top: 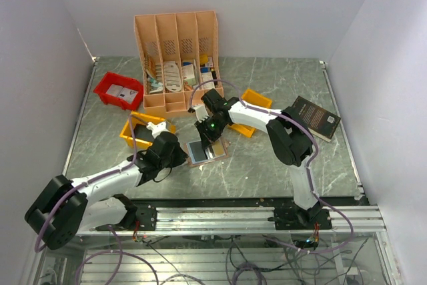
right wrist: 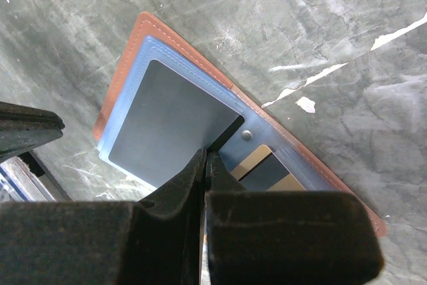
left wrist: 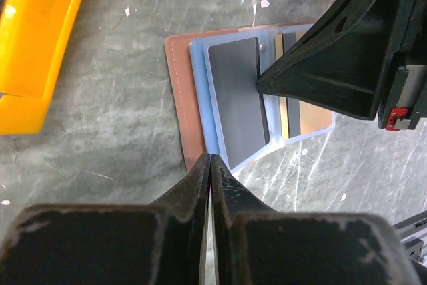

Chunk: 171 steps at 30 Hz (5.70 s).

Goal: Put the credit cards into the card holder
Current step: Insert the credit card into the card holder, then turn over the card slot in the card holder, then move the storage box to the center of the board.

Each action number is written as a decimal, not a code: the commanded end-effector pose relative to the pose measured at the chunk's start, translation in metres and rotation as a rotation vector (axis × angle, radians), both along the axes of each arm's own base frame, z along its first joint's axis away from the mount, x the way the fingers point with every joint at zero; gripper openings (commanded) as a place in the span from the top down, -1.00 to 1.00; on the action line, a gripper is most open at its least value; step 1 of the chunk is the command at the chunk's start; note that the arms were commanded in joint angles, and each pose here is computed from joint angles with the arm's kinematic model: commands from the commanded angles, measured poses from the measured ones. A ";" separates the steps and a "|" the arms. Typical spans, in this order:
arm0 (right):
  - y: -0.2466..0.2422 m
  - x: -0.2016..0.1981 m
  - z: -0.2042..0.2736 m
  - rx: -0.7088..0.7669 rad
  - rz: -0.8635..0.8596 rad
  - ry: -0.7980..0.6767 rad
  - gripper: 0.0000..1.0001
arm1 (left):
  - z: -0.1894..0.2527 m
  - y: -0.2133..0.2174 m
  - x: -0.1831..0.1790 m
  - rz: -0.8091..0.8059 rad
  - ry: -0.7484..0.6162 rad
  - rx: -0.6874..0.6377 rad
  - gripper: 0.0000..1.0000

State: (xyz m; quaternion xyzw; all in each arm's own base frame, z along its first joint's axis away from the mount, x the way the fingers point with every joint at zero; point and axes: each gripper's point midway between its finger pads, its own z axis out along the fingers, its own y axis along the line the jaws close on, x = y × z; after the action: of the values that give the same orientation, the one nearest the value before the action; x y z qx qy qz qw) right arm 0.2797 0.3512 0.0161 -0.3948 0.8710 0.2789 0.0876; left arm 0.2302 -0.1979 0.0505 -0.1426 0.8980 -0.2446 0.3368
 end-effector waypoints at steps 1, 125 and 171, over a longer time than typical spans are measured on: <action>-0.014 -0.001 -0.027 -0.093 -0.008 0.014 1.00 | 0.012 -0.006 0.008 0.009 -0.033 -0.079 0.84; -0.063 0.029 0.161 0.601 0.133 -0.150 0.83 | -0.014 -0.127 0.045 -0.405 0.010 -0.002 0.51; -0.057 -0.022 0.120 0.577 0.662 -0.486 0.69 | 0.136 0.209 0.205 0.101 -0.204 0.478 -0.47</action>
State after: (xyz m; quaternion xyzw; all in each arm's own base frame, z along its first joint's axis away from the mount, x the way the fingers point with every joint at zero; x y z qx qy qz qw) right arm 0.2494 0.2933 0.1248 -0.6736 0.5316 0.4221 0.2924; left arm 0.3987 -0.0034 0.1803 -0.1157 0.8881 -0.0019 0.4449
